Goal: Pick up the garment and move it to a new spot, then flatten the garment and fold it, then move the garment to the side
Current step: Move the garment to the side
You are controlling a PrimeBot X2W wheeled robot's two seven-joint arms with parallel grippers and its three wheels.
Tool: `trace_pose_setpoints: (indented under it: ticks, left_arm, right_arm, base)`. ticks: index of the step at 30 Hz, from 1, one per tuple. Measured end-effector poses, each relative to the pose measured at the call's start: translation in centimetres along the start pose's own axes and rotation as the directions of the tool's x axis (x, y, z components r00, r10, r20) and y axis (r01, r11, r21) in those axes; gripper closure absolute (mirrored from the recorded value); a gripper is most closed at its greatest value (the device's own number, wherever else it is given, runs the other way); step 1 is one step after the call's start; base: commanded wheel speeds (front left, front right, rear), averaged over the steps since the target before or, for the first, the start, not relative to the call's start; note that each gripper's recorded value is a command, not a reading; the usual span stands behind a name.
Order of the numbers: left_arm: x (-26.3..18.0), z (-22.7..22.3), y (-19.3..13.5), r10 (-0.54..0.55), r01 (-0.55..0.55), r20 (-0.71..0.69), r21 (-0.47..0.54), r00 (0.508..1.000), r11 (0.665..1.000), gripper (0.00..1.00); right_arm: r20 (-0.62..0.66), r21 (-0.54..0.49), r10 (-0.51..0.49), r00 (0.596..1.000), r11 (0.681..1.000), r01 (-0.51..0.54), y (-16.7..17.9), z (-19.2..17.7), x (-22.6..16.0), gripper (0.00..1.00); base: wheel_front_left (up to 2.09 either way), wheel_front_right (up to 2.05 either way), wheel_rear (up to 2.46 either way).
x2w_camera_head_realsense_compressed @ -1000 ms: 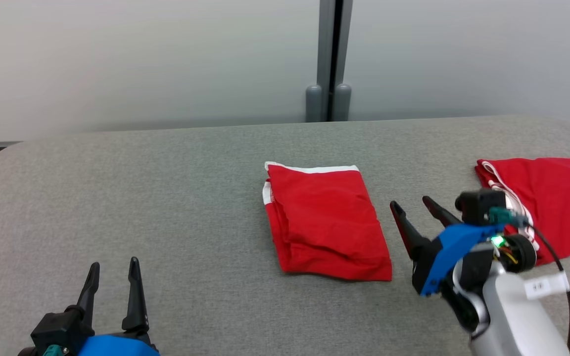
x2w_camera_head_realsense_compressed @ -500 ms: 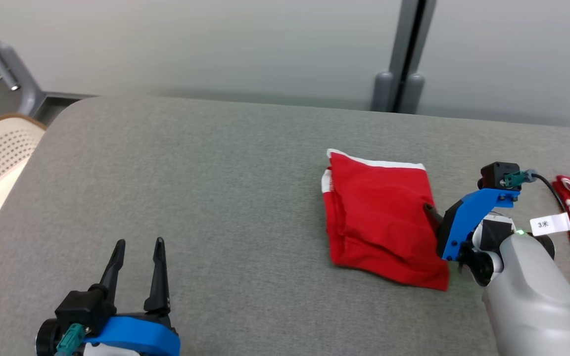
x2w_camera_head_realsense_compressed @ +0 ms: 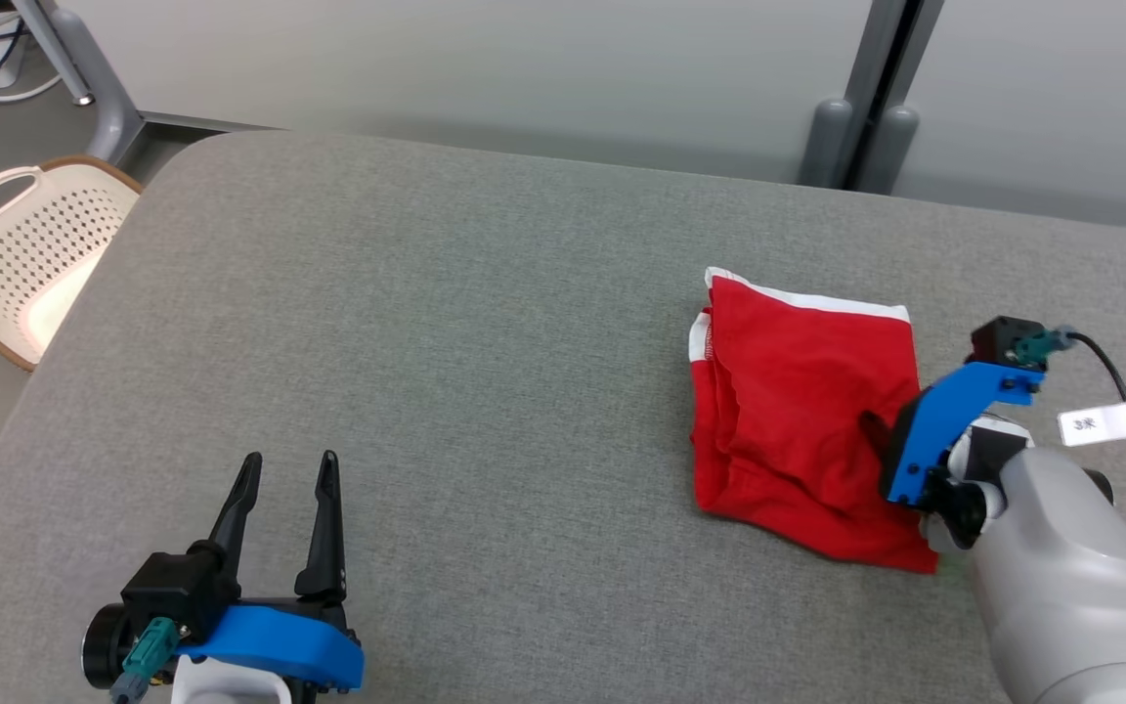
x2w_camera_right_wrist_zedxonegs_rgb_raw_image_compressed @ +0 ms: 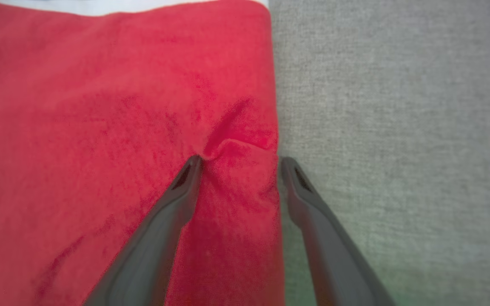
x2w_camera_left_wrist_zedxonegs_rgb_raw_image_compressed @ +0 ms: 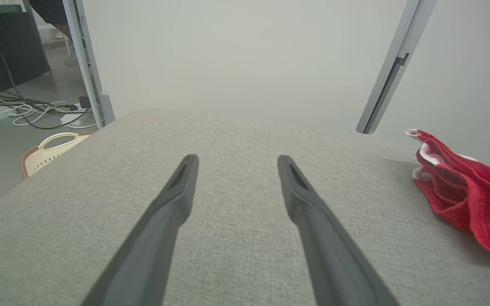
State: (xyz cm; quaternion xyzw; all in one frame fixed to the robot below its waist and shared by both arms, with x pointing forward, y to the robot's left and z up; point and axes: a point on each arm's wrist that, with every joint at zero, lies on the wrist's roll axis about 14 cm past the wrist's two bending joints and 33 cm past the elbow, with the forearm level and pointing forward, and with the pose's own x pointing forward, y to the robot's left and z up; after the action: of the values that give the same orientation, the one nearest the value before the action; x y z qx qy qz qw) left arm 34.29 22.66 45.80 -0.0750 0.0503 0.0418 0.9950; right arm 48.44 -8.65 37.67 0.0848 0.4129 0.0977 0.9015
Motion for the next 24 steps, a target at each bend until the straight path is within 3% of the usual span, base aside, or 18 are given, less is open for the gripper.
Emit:
trace_pose_setpoints:
  ticks: [1,2,7,14,21,24]
  left_arm:
    - [0.1,-0.1,-0.1,-0.003,0.003,-0.002,-0.001,1.000,1.000,0.00]
    - [0.2,-0.2,-0.3,-0.007,0.007,-0.004,-0.003,1.000,1.000,0.00]
    - [1.3,0.0,-1.0,-0.029,0.029,0.003,-0.005,1.000,1.000,0.00]
    - [3.5,0.3,-3.7,-0.109,0.109,0.018,-0.006,0.994,0.994,0.00]
    - [5.8,0.4,-7.8,-0.227,0.228,0.029,0.000,0.973,0.974,0.00]
    - [6.9,0.3,-9.7,-0.284,0.284,0.031,0.003,0.958,0.959,0.00]
  right_arm:
    - [-0.001,-0.012,0.002,1.000,1.000,-0.002,0.1,0.1,0.0,0.87]
    - [-0.002,-0.045,0.000,1.000,0.999,-0.001,0.2,0.1,0.0,1.00]
    - [0.044,-0.190,-0.004,0.999,0.982,0.012,0.6,2.0,-0.4,1.00]
    - [0.133,-0.436,-0.089,0.987,0.889,0.139,-2.4,7.0,-3.2,1.00]
    - [0.191,-0.488,-0.205,0.960,0.829,0.274,-9.1,9.3,-7.1,1.00]
    - [0.231,-0.472,-0.249,0.941,0.817,0.332,-12.6,10.7,-9.5,1.00]
  base:
    - [0.00,0.00,0.00]
    - [0.00,0.00,0.00]
    - [0.00,0.00,0.00]
    - [0.00,0.00,0.00]
    - [0.00,0.00,0.00]
    - [0.00,0.00,0.00]
